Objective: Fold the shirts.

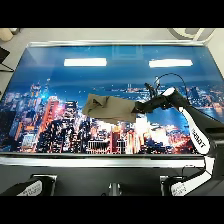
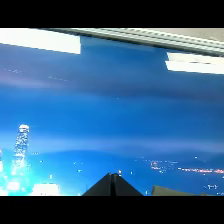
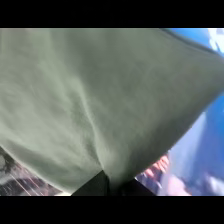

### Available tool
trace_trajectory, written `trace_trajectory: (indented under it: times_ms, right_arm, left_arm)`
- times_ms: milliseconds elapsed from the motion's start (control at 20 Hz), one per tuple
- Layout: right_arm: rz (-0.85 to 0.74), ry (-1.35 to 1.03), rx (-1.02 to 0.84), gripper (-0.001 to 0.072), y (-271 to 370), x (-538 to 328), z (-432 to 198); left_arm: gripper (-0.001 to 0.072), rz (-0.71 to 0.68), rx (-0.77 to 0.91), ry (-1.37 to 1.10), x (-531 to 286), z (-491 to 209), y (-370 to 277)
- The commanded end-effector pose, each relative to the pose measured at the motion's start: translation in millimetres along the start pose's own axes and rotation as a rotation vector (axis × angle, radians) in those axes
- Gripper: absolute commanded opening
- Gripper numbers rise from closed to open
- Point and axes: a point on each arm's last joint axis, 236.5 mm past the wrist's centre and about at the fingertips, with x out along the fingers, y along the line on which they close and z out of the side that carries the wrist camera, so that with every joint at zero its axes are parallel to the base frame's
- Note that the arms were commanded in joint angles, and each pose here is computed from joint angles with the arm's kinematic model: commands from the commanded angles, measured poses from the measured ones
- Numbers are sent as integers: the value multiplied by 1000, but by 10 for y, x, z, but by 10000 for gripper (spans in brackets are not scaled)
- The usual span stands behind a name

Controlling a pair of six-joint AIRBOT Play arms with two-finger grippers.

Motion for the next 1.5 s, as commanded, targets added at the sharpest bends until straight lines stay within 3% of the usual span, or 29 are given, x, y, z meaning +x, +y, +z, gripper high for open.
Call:
trace_trajectory:
  times_ms: [0, 150, 250, 500, 750, 1000, 1200, 1450]
  right_arm:
    - [175, -113, -155, 14, 566, -327, 400]
    - [199, -184, -296, 14, 959, -1231, 746]
    - [128, -288, -323, 14, 935, -1846, 975]
    - [-88, -375, -189, 15, -43, -2919, 891]
    - [-426, -276, 67, 16, -1458, -3727, 23]
    - [-652, -115, 342, 16, -2205, -4255, -1015]
    - [-661, 121, 531, 15, -2374, -3993, -1880]
    - [-631, 114, 675, 15, -2326, -3285, -2363]
  left_arm:
    - [25, -16, -16, -1, 14, 3, -44]
    - [26, -29, -14, 19, 110, -43, -86]
    - [26, -47, -9, 41, 200, -94, -156]
    - [26, -93, 18, 68, 297, -173, -389]
    - [26, -106, 15, 79, 297, -203, -463]
    - [26, -144, 39, 120, 304, -319, -663]
    - [26, -172, 58, 131, 315, -363, -819]
    - [25, -178, 58, 143, 358, -395, -845]
